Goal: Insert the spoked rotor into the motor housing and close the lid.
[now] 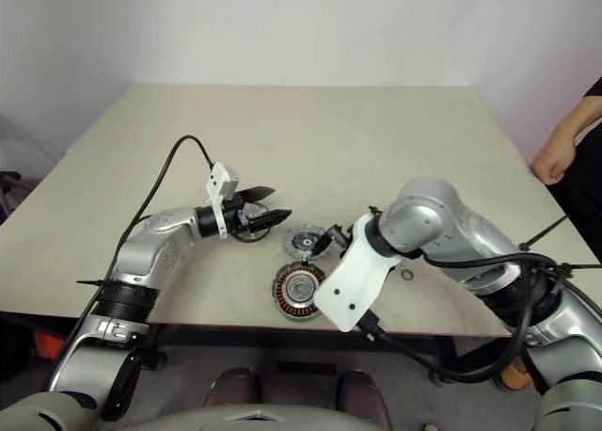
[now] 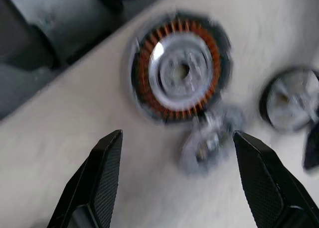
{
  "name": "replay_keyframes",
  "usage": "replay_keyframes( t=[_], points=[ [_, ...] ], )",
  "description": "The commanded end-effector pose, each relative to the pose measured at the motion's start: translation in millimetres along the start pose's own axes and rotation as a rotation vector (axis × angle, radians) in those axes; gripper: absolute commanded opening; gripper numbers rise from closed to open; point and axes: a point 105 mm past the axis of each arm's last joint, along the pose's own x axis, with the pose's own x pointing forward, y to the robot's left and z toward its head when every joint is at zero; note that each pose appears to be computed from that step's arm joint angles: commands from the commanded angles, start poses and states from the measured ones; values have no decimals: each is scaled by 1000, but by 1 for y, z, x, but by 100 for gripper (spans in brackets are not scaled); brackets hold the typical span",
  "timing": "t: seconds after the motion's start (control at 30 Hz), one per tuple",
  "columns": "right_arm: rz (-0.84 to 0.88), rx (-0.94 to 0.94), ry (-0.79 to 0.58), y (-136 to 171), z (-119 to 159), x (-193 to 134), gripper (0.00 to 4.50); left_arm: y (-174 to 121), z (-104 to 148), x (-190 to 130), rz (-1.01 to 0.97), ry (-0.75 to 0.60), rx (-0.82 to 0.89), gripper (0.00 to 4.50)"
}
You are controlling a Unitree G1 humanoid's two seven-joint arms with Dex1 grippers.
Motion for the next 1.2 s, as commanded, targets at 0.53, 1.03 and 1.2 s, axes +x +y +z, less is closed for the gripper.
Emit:
replay_keyframes(
  t=[0.53,1.03,1.2],
  points=[
    [62,-3,-112,5,15,46,395,-9,8,-27,71,9,10,446],
    [61,-21,-60,-3,-2,52,395,-4,13,-27,97,-5,27,446],
    [55,-26,-64,0,3,46,395,-3,12,-25,89,-2,27,446]
  ],
)
